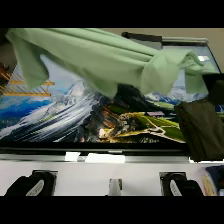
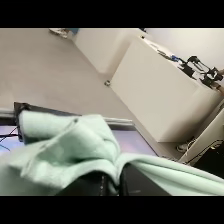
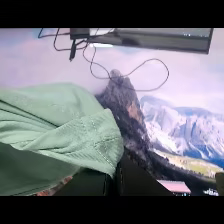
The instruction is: Fold the shirts.
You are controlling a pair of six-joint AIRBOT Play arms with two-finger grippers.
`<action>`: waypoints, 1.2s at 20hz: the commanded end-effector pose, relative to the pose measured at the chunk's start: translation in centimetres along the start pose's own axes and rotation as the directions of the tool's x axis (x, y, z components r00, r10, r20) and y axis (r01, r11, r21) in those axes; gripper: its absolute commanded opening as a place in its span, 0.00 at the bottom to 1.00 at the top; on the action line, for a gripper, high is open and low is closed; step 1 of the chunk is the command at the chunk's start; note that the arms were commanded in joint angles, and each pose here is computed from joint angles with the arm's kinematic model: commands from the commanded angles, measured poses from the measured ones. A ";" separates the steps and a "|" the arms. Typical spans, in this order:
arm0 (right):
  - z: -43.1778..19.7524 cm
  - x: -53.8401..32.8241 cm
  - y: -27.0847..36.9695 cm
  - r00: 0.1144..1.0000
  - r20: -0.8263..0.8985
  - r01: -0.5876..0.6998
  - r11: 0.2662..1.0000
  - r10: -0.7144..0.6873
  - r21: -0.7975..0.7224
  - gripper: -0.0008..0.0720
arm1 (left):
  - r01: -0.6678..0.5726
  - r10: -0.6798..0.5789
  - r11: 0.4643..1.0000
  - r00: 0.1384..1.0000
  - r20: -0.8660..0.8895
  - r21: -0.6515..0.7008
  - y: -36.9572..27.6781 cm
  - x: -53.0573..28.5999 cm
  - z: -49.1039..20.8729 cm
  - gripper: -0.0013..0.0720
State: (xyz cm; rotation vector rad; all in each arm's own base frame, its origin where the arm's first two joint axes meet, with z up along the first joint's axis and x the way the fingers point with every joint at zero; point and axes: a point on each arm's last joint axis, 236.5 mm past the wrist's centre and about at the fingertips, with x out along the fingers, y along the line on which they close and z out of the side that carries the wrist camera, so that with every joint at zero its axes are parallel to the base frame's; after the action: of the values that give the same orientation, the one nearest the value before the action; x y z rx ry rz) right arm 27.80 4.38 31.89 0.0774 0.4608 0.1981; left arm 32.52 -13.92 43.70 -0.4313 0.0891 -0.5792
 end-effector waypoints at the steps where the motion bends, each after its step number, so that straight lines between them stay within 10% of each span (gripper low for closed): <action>1: -3.6 -1.7 0.5 0.990 -0.142 -0.001 1.000 0.004 0.020 0.05 | 0.048 -0.049 0.998 0.998 0.042 0.031 -2.5 -1.3 1.2 0.07; 7: -11.2 1.1 1.2 0.882 -0.461 -0.023 0.986 0.097 0.163 0.05 | -0.058 0.050 0.995 0.994 0.100 0.082 2.9 3.7 1.7 0.07; 12: -23.0 4.9 1.7 0.700 -0.681 0.010 0.951 0.215 0.310 0.05 | -0.100 0.082 0.994 0.937 -0.338 -0.035 10.3 13.1 -14.4 0.07; 15: -29.3 6.4 2.2 0.622 -0.733 0.054 0.919 0.275 0.390 0.05 | -0.159 0.025 0.975 0.766 -0.643 -0.152 12.4 16.1 -29.5 0.11; 17: -31.7 6.5 2.7 0.585 -0.751 0.072 0.903 0.305 0.423 0.05 | -0.238 -0.057 0.944 0.565 -0.823 -0.229 12.1 14.5 -38.5 0.61; 18: -32.4 6.3 2.7 0.571 -0.760 0.079 0.901 0.309 0.426 0.05 | -0.264 -0.107 0.933 0.445 -0.889 -0.244 11.8 12.4 -41.6 0.70; 21: -32.7 6.2 2.8 0.563 -0.766 0.081 0.901 0.311 0.425 0.05 | -0.289 -0.147 0.936 0.201 -0.968 -0.202 12.4 5.8 -44.4 0.70; 24: -32.4 6.6 2.6 0.581 -0.755 0.081 0.901 0.304 0.425 0.05 | -0.348 -0.150 0.917 0.149 -0.977 -0.193 12.1 0.1 -45.2 0.77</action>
State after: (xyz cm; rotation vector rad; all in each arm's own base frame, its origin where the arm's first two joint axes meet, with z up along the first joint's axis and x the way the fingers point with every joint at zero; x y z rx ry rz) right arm 18.48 9.09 0.79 0.4499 1.4517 0.2576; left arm 35.79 -23.77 -0.25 -0.3543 1.4267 -0.6361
